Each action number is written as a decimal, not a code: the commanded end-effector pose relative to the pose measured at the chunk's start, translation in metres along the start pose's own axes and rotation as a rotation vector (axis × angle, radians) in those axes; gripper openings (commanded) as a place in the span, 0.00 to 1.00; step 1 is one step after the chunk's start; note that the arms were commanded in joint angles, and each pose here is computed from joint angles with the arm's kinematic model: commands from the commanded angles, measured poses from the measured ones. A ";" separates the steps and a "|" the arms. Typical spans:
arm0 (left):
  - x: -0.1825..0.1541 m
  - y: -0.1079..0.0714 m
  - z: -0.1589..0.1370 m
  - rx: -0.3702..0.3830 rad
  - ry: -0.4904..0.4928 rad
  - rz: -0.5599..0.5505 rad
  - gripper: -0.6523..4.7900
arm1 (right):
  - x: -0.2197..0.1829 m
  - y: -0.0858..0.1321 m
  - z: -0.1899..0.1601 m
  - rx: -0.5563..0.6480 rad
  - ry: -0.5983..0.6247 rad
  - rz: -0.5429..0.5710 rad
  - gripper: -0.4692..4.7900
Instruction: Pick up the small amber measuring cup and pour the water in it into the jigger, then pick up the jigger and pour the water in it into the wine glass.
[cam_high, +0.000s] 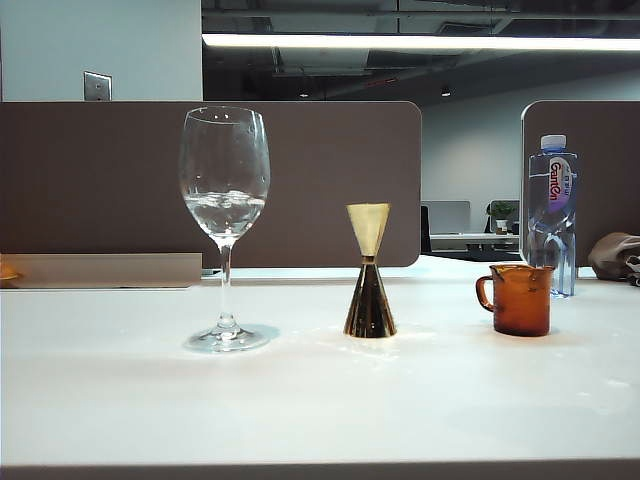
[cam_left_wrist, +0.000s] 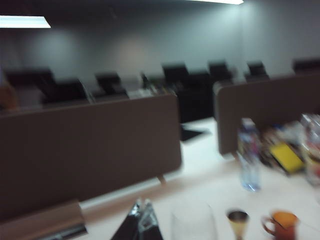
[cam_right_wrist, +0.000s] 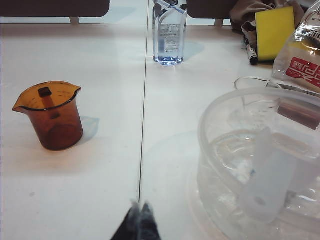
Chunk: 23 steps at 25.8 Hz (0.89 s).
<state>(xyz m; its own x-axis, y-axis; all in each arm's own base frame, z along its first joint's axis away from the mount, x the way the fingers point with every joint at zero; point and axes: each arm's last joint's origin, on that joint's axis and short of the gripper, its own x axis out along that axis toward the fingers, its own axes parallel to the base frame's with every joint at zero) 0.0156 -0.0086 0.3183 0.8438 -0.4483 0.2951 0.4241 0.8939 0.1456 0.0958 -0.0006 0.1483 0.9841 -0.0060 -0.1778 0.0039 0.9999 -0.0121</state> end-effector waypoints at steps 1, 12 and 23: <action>0.010 0.000 -0.010 0.039 -0.059 0.049 0.12 | 0.001 0.000 -0.002 0.004 0.004 0.001 0.09; 0.034 -0.005 -0.095 -0.073 -0.030 0.126 0.12 | 0.001 0.000 -0.002 0.004 0.002 0.000 0.09; 0.033 -0.011 -0.158 -0.082 0.198 0.177 0.12 | 0.001 0.000 -0.002 0.004 0.002 0.001 0.09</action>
<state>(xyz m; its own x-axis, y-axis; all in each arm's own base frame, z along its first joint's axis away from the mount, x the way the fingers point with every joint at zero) 0.0905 -0.0349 0.1769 0.9408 -0.3120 0.1323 0.3102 0.9500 0.0344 0.0958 -0.0005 0.1484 0.9843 -0.0049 -0.1766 0.0028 0.9999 -0.0120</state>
